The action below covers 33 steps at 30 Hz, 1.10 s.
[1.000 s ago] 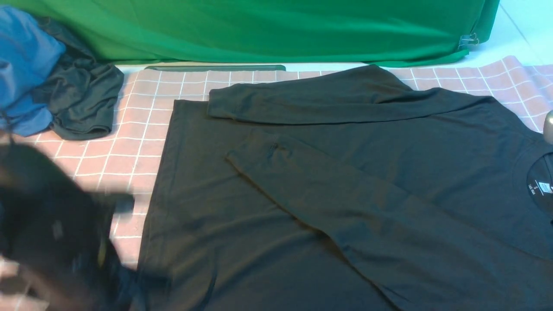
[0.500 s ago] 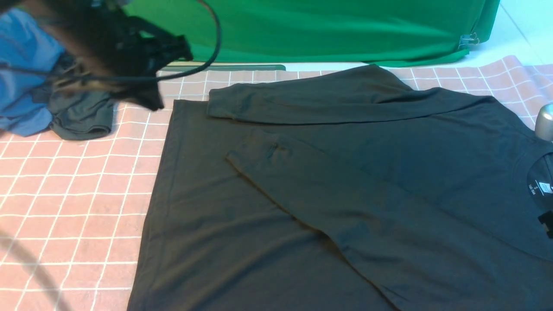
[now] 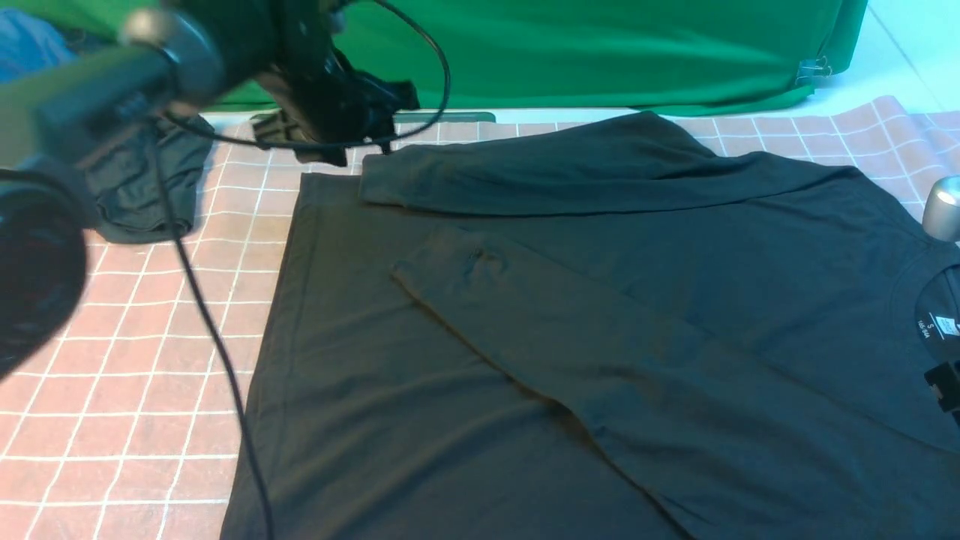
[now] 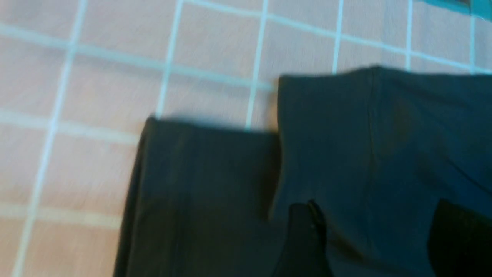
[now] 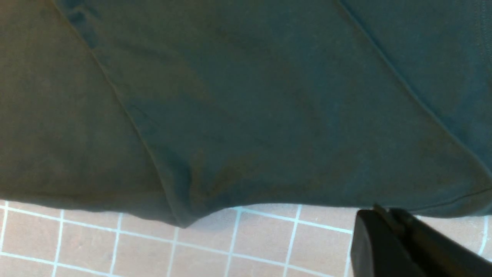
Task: Fold a long-sleeved shirt over a pink coffee tablecloth.
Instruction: 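Grab the top left corner of the dark shirt with the left gripper, then fold the left side of the dark shirt inward over its body with the left gripper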
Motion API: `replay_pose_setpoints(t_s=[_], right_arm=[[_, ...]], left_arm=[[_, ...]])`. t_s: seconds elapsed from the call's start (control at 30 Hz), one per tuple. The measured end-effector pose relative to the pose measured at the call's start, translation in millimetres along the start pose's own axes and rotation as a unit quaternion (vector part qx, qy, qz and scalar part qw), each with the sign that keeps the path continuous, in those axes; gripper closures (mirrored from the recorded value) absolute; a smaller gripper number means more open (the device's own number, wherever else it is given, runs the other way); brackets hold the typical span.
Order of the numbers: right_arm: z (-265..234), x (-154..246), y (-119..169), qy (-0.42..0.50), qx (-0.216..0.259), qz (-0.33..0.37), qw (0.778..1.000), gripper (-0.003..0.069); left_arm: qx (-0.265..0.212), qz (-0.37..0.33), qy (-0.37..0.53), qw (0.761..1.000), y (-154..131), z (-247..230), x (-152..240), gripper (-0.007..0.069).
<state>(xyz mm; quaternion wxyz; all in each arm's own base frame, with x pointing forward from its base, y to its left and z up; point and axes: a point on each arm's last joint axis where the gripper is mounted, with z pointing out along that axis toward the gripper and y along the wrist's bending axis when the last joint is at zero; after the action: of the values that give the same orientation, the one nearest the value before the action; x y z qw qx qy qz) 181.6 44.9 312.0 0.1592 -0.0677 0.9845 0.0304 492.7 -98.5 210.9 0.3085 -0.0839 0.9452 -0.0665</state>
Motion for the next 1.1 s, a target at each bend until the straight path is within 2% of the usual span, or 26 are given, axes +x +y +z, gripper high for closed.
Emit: replay_pose_setpoints(t_s=[0.2, 0.37, 0.5, 0.6, 0.63, 0.73, 1.1], right_arm=[[0.0, 0.0, -0.1, 0.0, 0.0, 0.0, 1.0, 0.0578], [0.0, -0.1, -0.5, 0.0, 0.003, -0.001, 1.0, 0.0569], [0.0, -0.1, -0.5, 0.0, 0.003, -0.001, 1.0, 0.0568], [0.0, -0.1, -0.5, 0.0, 0.003, -0.001, 1.0, 0.0568], [0.0, -0.1, -0.5, 0.0, 0.003, -0.001, 1.0, 0.0568], [0.0, -0.1, -0.5, 0.0, 0.003, -0.003, 1.0, 0.0568], [0.0, -2.4, -0.3, -0.013, 0.002, -0.014, 1.0, 0.0568]], left_arm=[[-0.014, 0.023, 0.001, 1.0, 5.9, 37.3, 12.8, 0.0145], [-0.014, 0.028, 0.0, 1.0, 8.1, 51.3, 18.0, 0.0153], [-0.012, 0.04, -0.001, 0.999, 8.5, 52.2, 18.0, 0.0283], [-0.013, 0.042, 0.004, 0.999, 9.3, 49.2, 17.3, 0.051], [-0.013, 0.042, 0.003, 0.999, 8.9, 45.9, 15.7, 0.0554], [-0.009, 0.039, -0.007, 0.999, 6.3, 27.0, 6.5, 0.0598], [0.02, 0.03, 0.007, 0.999, -3.4, -65.7, -14.9, 0.0596]])
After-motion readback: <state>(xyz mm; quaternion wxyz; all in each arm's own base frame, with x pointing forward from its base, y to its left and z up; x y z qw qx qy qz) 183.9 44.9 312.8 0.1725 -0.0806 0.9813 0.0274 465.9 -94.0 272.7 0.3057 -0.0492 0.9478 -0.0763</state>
